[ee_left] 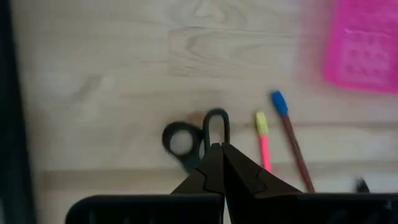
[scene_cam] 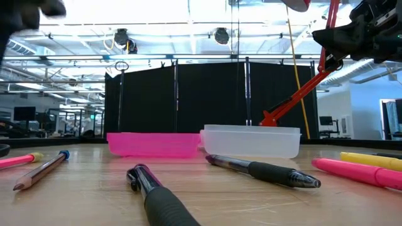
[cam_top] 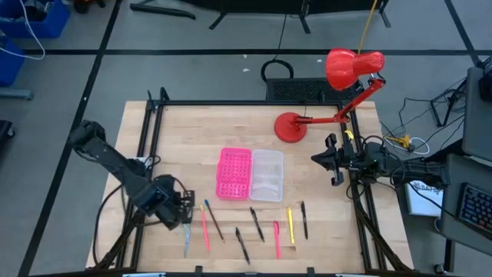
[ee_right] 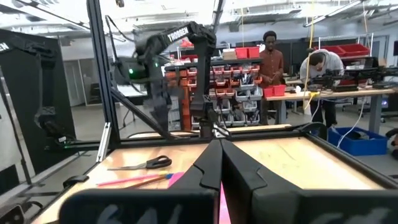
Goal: Pick & place school supplies into a supply box
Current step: Put the black scissors into the pink supply box
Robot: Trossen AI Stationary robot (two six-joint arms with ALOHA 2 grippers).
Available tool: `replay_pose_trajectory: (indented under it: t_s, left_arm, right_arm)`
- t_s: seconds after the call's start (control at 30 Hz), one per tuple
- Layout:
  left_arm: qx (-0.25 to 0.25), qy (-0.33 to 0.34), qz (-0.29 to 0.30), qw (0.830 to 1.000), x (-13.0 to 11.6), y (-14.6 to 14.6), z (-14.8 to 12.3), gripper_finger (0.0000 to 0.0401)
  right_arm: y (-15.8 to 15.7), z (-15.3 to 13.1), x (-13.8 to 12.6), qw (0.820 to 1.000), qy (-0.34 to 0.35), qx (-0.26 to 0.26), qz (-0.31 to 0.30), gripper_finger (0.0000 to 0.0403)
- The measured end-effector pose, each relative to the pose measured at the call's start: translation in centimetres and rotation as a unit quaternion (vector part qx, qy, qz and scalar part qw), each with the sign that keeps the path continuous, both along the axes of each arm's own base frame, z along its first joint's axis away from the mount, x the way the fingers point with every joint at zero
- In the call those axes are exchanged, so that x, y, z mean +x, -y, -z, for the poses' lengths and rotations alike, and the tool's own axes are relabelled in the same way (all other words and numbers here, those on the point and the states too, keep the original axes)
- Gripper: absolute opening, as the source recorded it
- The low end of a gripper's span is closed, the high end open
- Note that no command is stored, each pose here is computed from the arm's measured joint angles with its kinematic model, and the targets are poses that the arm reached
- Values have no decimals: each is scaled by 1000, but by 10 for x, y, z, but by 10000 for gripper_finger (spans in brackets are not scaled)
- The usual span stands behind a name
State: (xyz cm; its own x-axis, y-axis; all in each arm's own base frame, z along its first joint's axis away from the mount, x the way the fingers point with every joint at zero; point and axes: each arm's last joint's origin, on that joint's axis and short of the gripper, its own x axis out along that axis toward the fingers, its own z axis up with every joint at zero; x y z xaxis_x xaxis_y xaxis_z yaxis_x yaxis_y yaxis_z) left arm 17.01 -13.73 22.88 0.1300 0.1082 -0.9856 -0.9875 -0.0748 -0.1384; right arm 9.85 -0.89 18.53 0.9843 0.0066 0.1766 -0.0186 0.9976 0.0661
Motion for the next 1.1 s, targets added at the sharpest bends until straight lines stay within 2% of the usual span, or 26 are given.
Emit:
replay_pose_trajectory:
  t_s: [0.13, 0.3, 0.47, 0.63, 0.83, 0.93, 1.1]
  left_arm:
    - [-23, -3, -4, 1000, 2, -3, 22, 17]
    - [-35, 18, 27, 999, 9, -5, 25, 39]
    - [-57, -11, 23, 998, 11, -1, 31, 69]
    - [-91, -31, 17, 995, 19, 8, 44, 126]
    - [-89, -47, 8, 995, 27, 8, 56, 196]
    - [-91, -61, 15, 994, 30, 7, 61, 207]
    - [-88, -85, 23, 992, 35, 5, 70, 205]
  right_arm:
    - [0, -2, 0, 1000, 11, -12, 3, 0]
    - [0, -3, -1, 1000, 17, -14, 3, 0]
    - [0, -3, -1, 1000, 18, -14, 3, 0]
    - [0, -3, -1, 1000, 18, -14, 3, 0]
    - [0, -3, -1, 1000, 17, -14, 3, 0]
    - [0, -3, -1, 1000, 17, -14, 3, 0]
    - [0, -3, -1, 1000, 17, -14, 3, 0]
